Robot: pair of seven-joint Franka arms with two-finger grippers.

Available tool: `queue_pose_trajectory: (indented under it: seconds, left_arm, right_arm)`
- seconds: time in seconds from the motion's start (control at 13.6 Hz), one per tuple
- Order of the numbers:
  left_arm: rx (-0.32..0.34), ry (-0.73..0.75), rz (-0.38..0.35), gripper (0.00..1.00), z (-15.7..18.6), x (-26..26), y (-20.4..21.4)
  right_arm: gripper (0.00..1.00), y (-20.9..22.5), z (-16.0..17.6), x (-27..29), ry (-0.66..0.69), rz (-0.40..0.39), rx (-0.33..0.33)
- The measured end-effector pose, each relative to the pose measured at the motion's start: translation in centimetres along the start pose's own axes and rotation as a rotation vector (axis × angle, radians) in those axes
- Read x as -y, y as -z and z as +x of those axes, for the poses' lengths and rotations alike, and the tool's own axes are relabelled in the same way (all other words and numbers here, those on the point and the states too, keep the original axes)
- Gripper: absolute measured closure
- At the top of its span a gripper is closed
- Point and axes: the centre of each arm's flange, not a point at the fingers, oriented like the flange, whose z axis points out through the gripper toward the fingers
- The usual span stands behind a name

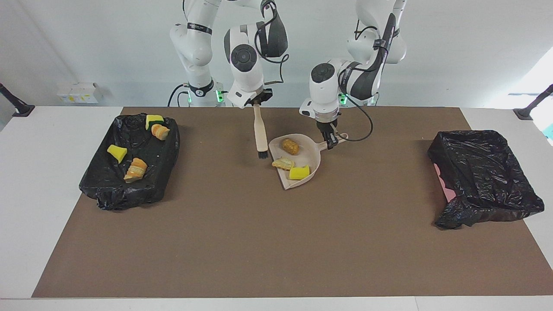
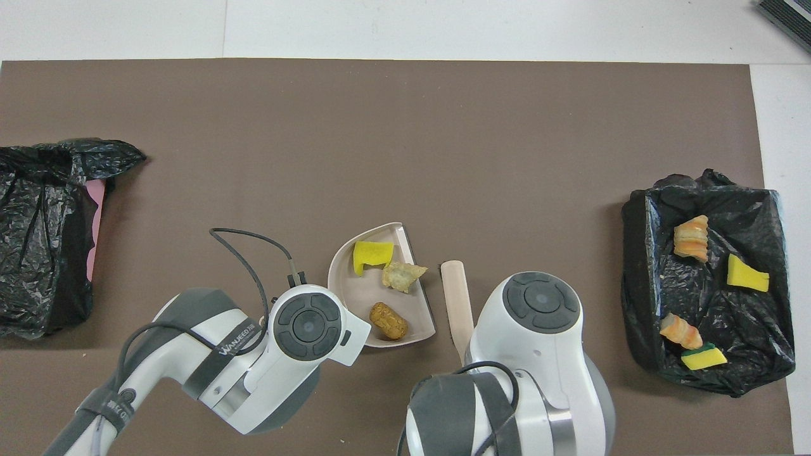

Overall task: Sweep and dump trash in bin
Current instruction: 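Carry the loaded dustpan with the left gripper over the near-side trash bag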

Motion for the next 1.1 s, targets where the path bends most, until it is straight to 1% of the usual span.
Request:
queue_pose_trajectory:
  seconds: [0.07,0.15,0.37,0.51,0.59,0.81,0.95,1.1]
  left_arm:
    - [-0.004,0.004,0.001,0.69,-0.1,0.2,-0.1]
    - [-0.009,0.011,0.003,0.69,-0.2,0.5,-0.1]
    - [-0.025,0.039,0.004,0.69,-0.9,2.1,-0.3]
    - [-0.046,0.032,-0.007,0.69,-1.6,3.4,-0.4]
    - [-0.064,0.017,-0.017,0.69,-2.1,4.4,-0.4]
    - [-0.108,-0.025,-0.033,0.69,-3.9,8.1,-0.3]
    - [-0.155,-0.047,-0.052,0.69,-4.9,10.3,0.0]
    - [-0.203,-0.082,-0.069,0.69,-6.4,12.7,-0.2]
  right_arm:
    - [0.74,-0.4,-0.4,0.5,-0.024,-0.01,-0.005]
    - [0.74,-0.8,-1.1,1.5,-0.049,-0.028,-0.029]
    - [0.74,-2.4,-3.7,4.0,-0.09,-0.077,-0.123]
    - [0.74,-3.0,-4.5,5.0,-0.118,-0.095,-0.176]
    - [0.74,-3.1,-4.6,5.2,-0.124,-0.098,-0.186]
    - [0.74,-3.2,-4.5,4.9,-0.133,-0.085,-0.184]
    - [0.74,-3.2,-4.4,5.3,-0.131,-0.032,-0.181]
    - [0.74,-3.7,-4.4,6.3,-0.116,-0.006,-0.178]
